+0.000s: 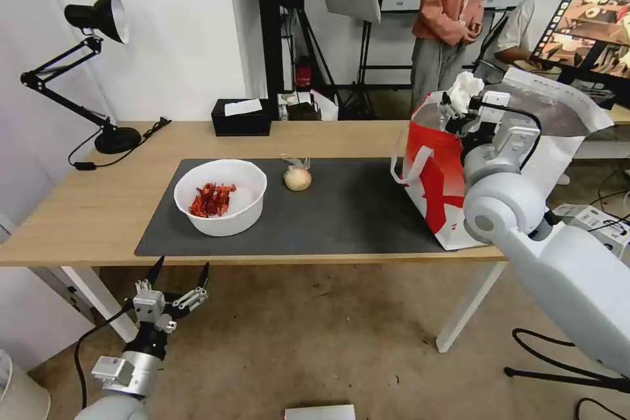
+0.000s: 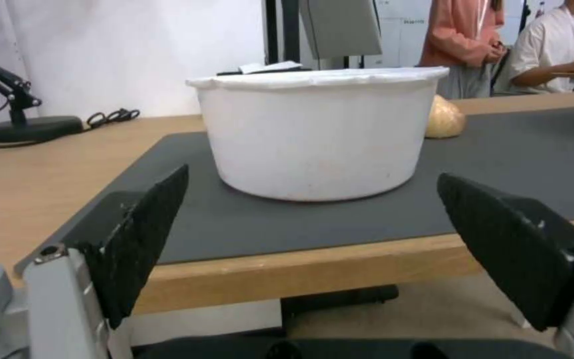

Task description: Pick up the trash from the table and place it into the takeout bag.

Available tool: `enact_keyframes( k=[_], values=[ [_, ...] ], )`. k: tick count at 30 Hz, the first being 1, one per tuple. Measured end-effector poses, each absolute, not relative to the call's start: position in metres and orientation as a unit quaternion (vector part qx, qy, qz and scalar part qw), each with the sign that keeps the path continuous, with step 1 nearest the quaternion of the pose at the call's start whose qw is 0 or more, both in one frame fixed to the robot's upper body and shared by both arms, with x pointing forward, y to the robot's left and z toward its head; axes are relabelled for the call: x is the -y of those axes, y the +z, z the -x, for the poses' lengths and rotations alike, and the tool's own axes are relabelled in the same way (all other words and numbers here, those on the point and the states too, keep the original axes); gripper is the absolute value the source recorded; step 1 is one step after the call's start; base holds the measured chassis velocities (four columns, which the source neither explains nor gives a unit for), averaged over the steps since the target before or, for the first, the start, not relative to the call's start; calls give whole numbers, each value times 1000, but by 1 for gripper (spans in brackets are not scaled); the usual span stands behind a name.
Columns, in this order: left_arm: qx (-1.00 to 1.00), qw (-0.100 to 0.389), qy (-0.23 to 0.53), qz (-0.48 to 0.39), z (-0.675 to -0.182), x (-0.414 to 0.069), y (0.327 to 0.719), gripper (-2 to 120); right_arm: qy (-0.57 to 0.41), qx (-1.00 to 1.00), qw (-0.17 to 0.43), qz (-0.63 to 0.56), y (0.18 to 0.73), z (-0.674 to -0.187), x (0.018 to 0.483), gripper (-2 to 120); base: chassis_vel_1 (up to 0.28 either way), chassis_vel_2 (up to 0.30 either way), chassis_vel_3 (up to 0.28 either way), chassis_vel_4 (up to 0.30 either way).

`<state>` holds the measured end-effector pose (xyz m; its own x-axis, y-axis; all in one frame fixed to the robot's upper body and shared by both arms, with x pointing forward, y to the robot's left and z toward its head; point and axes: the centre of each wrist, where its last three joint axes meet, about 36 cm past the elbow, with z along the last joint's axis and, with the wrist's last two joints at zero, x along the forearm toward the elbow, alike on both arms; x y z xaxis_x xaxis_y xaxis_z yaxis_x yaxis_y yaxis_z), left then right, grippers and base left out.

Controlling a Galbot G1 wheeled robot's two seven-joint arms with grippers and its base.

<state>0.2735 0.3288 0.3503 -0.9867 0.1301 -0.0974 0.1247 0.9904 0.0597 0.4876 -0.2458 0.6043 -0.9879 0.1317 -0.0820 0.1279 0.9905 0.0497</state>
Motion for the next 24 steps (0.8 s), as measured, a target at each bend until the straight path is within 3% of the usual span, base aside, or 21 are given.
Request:
enact_keyframes(
  k=[4,13,18,24],
  values=[
    [-996,51,26,-64,-274,-329,350,100,21,-997,42,-64,605,-487,246,99,0,0,0,0],
    [-996,55,25,-61,-275,-331,354,100,40,-997,55,-25,610,-479,243,100,0,0,0,0],
    [-996,57,21,-58,-276,-331,355,100,74,-985,104,120,603,-456,239,100,0,0,0,0],
    [-996,57,17,-59,-276,-330,355,100,68,-963,84,248,573,-424,246,100,0,0,0,0]
  ],
)
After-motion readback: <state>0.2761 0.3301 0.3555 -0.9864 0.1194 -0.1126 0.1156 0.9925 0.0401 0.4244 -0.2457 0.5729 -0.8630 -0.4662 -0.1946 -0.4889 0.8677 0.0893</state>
